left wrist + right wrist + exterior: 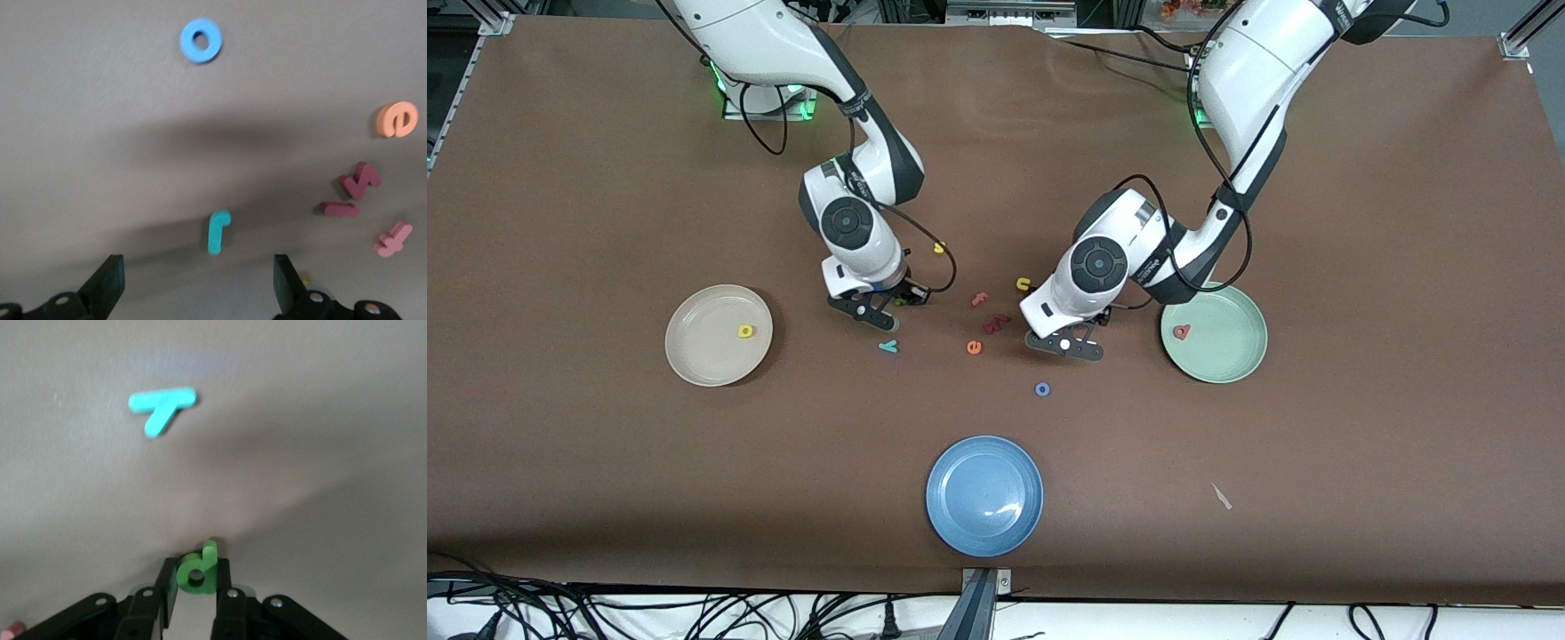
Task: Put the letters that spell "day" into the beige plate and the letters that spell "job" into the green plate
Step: 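Drop the d in the beige plate while the left gripper drops the r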
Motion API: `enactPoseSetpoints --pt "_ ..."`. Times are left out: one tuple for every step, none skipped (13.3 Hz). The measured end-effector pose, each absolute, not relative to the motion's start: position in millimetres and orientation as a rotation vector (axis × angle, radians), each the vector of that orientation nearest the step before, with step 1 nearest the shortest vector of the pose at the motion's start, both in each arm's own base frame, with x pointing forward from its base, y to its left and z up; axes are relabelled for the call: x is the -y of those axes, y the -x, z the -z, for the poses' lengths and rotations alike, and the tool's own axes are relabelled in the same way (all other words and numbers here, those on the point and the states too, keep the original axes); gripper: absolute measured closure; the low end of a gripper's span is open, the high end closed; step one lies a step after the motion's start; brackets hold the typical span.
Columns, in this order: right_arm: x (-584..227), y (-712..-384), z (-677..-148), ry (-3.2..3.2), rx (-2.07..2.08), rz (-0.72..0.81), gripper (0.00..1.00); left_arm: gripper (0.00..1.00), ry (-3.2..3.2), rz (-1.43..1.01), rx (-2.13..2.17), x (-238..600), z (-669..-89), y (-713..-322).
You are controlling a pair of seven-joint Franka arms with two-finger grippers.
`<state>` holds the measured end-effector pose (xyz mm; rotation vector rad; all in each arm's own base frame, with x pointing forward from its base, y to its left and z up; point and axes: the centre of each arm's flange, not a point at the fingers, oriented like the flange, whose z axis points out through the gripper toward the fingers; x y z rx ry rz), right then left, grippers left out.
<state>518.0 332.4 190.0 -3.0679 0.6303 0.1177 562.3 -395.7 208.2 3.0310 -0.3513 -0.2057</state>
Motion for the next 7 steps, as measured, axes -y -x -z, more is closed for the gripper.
enactPoseSetpoints --pt "-320.8 -530.8 -199.9 3.095 -0.596 -0.137 0.73 0.18 -3.035 0.185 0.407 398.3 -201.2 -560.6" --pt "-304.8 -544.3 -212.6 3.126 -0.537 -0.157 0.73 0.29 -3.055 0.168 0.464 400.7 -193.1 -557.8" --pt "-282.7 -558.3 -227.4 3.156 -0.461 -0.177 0.73 0.35 -3.067 0.161 0.505 403.0 -185.3 -554.9" --pt "-254.2 -570.9 -242.7 3.183 -0.379 -0.203 0.73 0.38 -3.073 0.165 0.528 404.9 -178.1 -552.0" --pt "-227.8 -578.8 -252.6 3.202 -0.302 -0.23 0.73 0.38 -3.073 0.172 0.533 405.7 -173.5 -550.4" --pt "-204.4 -585.2 -259.4 3.213 -0.235 -0.245 0.73 0.41 -3.072 0.175 0.536 405.8 -171.6 -549.9" --pt "-185.0 -590.5 -262.2 3.222 -0.178 -0.249 0.73 0.41 -3.072 0.176 0.537 405.5 -171.1 -550.0"
